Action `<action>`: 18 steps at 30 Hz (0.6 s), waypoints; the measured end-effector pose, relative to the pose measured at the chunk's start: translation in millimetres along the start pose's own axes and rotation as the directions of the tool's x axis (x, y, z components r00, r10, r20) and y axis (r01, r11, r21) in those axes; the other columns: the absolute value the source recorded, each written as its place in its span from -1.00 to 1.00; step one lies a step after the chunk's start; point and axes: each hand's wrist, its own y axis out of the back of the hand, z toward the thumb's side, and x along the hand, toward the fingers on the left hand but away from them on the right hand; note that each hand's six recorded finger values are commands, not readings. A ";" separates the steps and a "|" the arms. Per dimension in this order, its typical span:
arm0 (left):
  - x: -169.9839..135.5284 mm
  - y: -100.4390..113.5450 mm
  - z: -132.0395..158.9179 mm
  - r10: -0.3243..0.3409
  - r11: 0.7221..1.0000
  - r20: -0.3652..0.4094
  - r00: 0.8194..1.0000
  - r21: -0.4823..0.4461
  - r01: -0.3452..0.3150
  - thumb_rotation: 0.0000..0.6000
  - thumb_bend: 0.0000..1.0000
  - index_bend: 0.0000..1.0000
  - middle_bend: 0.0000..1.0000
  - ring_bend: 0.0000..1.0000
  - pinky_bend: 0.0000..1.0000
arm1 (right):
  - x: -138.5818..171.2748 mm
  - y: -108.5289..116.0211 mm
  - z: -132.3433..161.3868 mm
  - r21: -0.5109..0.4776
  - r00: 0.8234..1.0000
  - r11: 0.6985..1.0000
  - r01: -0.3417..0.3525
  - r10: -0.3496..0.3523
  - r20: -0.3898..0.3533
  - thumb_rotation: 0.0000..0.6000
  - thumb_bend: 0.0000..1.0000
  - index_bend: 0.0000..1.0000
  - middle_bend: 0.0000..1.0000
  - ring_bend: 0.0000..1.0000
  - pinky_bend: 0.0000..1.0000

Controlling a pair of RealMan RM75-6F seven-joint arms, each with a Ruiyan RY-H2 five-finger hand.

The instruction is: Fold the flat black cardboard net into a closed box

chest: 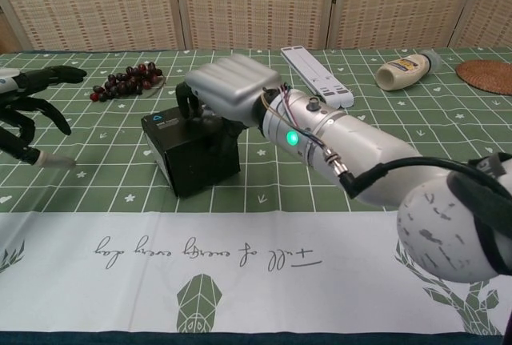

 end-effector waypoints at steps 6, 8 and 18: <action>-4.6 17.9 -9.2 0.033 0.996 -0.020 0.999 0.080 -0.031 1.00 -1.00 -1.00 -0.95 -0.75 0.00 | 26.0 24.4 -32.6 0.013 0.999 0.999 0.041 -0.041 0.015 1.00 -0.53 -0.64 -0.56 0.03 0.66; -7.4 23.8 -12.2 0.052 0.992 -0.025 0.998 0.113 -0.049 1.00 -1.00 -1.00 -0.95 -0.77 -0.09 | 40.8 33.7 -49.5 0.024 0.999 0.999 0.043 -0.044 0.030 1.00 -0.51 -0.64 -0.56 -0.09 0.56; -35.0 60.8 -32.1 0.225 0.919 -0.067 0.972 0.346 -0.189 1.00 -1.00 -1.00 -0.95 -0.78 -0.13 | 159.5 61.3 -149.0 0.031 0.967 0.999 0.030 -0.036 0.252 1.00 -0.44 -0.64 -0.56 -0.28 0.26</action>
